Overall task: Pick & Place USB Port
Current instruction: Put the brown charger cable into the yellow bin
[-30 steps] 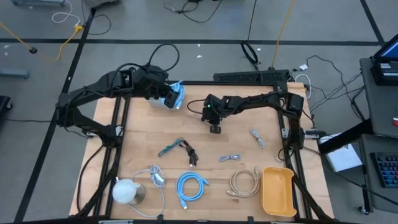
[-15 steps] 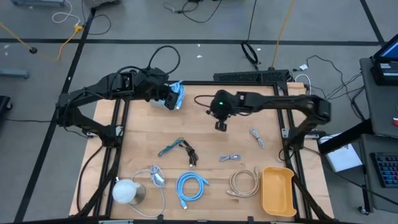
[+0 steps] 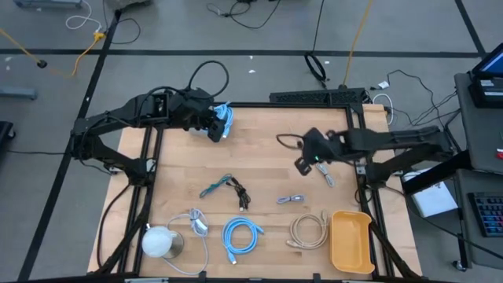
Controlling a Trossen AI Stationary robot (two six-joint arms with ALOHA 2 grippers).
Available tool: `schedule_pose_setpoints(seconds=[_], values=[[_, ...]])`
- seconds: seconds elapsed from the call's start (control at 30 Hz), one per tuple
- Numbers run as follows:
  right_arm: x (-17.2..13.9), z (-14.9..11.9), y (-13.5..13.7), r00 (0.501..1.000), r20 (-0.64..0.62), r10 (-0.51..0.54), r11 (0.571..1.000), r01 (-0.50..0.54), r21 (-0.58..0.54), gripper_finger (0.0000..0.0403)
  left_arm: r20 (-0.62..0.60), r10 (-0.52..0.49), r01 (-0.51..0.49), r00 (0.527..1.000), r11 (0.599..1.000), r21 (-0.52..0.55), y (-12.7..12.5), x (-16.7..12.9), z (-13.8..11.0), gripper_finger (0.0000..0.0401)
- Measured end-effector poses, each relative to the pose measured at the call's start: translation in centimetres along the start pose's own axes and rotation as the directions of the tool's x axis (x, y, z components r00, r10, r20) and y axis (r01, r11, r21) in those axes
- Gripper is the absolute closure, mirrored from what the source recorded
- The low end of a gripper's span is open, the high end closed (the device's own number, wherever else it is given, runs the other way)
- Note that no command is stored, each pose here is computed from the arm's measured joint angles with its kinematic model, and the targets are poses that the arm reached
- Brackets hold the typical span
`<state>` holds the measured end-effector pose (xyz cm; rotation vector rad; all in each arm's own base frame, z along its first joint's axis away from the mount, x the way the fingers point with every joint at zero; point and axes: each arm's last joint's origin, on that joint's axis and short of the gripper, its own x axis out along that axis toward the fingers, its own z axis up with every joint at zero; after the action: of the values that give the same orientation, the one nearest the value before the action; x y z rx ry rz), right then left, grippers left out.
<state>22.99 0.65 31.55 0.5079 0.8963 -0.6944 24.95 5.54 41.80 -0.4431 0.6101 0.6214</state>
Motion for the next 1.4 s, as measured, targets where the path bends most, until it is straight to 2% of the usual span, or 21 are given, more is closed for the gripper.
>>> schedule_pose_setpoints(seconds=[0.2, 0.3, 0.47, 0.63, 0.77, 1.07, 1.23, 1.4], values=[[-0.9, -2.9, 2.3, 0.999, -0.019, 0.031, 0.990, -0.028, 0.137, 0.0402, -0.049, -0.052, 0.055, 0.997, 0.997, 0.056, -0.1, 0.0, -0.2, 0.0167], [-1.2, -5.3, 3.3, 0.998, -0.053, -0.029, 0.987, 0.037, 0.156, 0.0402, -0.083, -0.063, 0.070, 0.995, 0.994, 0.081, -0.4, -0.2, -0.7, 0.0167], [-2.8, -9.2, 4.9, 0.972, -0.160, -0.171, 0.956, 0.203, 0.212, 0.0402, -0.119, -0.060, 0.074, 0.991, 0.990, 0.123, -1.1, -0.5, -1.5, 0.0167], [-5.5, -12.0, 7.2, 0.958, -0.177, -0.224, 0.918, 0.269, 0.293, 0.0403, -0.128, -0.064, 0.085, 0.990, 0.983, 0.163, -1.9, -0.9, -2.2, 0.0167], [-6.7, -13.9, 9.2, 0.955, -0.212, -0.206, 0.891, 0.273, 0.364, 0.0403, -0.130, -0.064, 0.090, 0.989, 0.976, 0.198, -2.3, -1.1, -2.5, 0.0167], [-5.8, -19.9, 13.5, 0.853, -0.459, -0.247, 0.865, 0.408, 0.292, 0.0403, -0.120, -0.063, 0.092, 0.991, 0.963, 0.253, -3.2, -1.5, -3.1, 0.0167], [-4.4, -21.7, 14.4, 0.801, -0.511, -0.312, 0.841, 0.483, 0.244, 0.0403, -0.125, -0.076, 0.108, 0.989, 0.956, 0.272, -3.6, -1.7, -3.5, 0.0167], [-4.0, -22.8, 14.7, 0.769, -0.548, -0.328, 0.832, 0.510, 0.218, 0.0403, -0.125, -0.074, 0.107, 0.989, 0.955, 0.278, -3.8, -1.8, -3.6, 0.0167]])
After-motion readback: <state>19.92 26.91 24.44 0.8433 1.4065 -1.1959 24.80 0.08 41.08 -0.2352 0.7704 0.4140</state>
